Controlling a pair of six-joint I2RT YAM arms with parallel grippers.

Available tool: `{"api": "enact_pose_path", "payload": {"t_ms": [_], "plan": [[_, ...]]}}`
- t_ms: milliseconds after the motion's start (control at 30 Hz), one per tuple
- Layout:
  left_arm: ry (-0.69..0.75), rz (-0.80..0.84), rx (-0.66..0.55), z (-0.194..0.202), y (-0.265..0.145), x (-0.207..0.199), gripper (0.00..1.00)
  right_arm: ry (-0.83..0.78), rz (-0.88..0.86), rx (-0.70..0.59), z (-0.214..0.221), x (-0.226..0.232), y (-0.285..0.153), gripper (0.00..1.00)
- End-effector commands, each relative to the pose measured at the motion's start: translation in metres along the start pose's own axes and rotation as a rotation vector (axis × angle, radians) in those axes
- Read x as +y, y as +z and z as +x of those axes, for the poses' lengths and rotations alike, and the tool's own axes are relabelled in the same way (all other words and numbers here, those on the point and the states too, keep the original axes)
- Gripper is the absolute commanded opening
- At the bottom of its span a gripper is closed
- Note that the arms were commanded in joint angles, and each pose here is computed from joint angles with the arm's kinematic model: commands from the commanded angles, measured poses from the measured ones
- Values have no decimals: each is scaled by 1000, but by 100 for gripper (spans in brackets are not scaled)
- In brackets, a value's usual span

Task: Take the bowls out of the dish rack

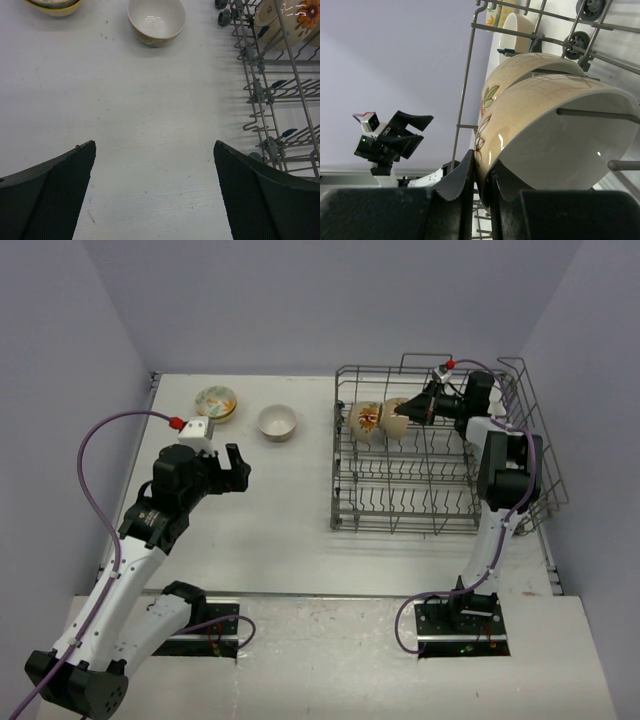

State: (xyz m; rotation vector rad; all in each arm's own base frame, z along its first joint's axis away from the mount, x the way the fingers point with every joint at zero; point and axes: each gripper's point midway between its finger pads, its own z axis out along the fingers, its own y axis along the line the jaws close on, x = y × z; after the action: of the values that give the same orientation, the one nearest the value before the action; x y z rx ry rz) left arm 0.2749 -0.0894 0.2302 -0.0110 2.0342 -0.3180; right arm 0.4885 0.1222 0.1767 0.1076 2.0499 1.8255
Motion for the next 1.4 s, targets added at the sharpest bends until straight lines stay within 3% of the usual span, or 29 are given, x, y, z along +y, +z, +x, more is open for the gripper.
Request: {"api": "enact_pose_path", "payload": {"t_ms": [0, 600, 800, 900, 967, 1233, 1367], "plan": [[17, 14, -36, -7, -1, 0, 100, -446, -145, 91, 12, 139, -26, 0], [18, 15, -34, -7, -1, 0, 100, -451, -137, 65, 9, 144, -29, 0], [11, 11, -35, -9, 0, 0, 100, -484, -142, 70, 18, 153, -27, 0], [-4, 14, -40, -14, 1, -2, 100, -606, -148, 70, 28, 165, -19, 0], [-13, 18, -49, -20, 0, -4, 100, -574, -117, 65, 35, 175, -11, 0], [-66, -3, -74, -48, -9, -9, 100, -818, 21, 65, 108, 213, 23, 0], [-97, 12, -120, -81, -23, -18, 100, -1012, 83, 64, 168, 245, 40, 0]]}}
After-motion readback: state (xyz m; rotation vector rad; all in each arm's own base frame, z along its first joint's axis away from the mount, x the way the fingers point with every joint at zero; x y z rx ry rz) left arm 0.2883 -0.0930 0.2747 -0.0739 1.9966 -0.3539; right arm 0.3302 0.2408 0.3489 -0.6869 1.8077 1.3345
